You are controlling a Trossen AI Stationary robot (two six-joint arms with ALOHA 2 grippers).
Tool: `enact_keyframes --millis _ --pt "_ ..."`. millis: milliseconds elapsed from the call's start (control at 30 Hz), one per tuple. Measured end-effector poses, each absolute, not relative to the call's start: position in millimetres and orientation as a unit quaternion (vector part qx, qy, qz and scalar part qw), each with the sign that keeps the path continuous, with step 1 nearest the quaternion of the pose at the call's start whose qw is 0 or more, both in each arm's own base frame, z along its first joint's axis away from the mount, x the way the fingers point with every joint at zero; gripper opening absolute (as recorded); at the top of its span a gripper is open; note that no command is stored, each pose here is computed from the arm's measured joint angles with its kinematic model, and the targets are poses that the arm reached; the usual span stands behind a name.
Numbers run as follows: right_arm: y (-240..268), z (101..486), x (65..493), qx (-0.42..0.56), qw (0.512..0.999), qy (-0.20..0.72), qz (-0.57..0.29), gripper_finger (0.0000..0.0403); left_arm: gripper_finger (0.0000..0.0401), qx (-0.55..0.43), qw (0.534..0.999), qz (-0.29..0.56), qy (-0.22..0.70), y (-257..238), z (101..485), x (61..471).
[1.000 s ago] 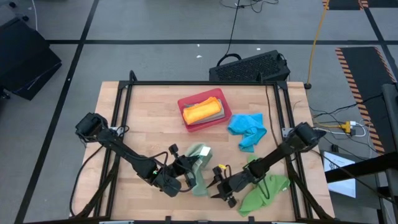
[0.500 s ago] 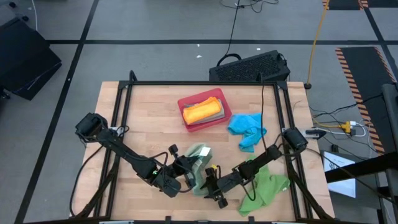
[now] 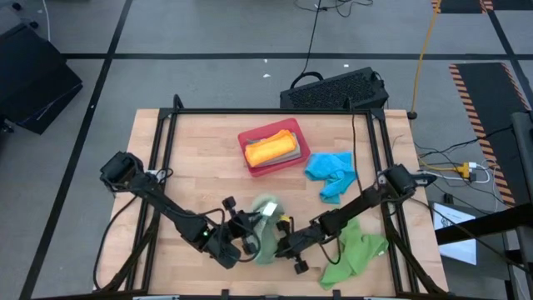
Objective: Fold microfiber towels
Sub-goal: Fold the light green microfiber cloth
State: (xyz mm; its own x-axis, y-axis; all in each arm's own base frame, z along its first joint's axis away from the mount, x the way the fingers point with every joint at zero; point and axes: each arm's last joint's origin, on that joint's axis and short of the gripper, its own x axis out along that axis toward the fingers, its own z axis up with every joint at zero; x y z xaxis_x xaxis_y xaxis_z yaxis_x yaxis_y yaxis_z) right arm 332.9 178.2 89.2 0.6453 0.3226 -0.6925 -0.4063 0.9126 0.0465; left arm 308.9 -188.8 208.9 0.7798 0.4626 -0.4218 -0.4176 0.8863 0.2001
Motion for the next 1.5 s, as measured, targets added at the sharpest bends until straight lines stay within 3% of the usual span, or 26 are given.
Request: enact_keyframes --millis 267,400,667,1000,1200,1367,1500 --pt "182 123 309 -0.089 0.882 0.413 0.208 0.0002 0.0155 0.018 0.923 0.262 0.281 -190 197 289" --pt "182 141 296 -0.124 0.888 0.417 0.148 0.0002 0.0172 -0.011 0.92 0.252 0.3 -192 195 285" --pt "172 188 271 -0.171 0.907 0.383 0.026 0.0001 0.0165 -0.022 0.952 0.175 0.251 -206 211 299" --pt "156 266 247 -0.146 0.95 0.266 0.076 0.0001 0.0146 0.051 0.992 0.075 0.087 -232 253 313" --pt "141 311 231 -0.136 0.974 0.16 0.081 0.0 0.0145 0.078 0.992 0.07 0.065 -235 260 311" --pt "140 319 228 -0.147 0.976 0.136 0.083 0.0 0.0145 0.077 0.992 0.074 0.064 -233 260 313" --pt "140 308 234 -0.146 0.971 0.169 0.085 0.0 0.0145 0.076 0.992 0.076 0.063 -232 260 314"
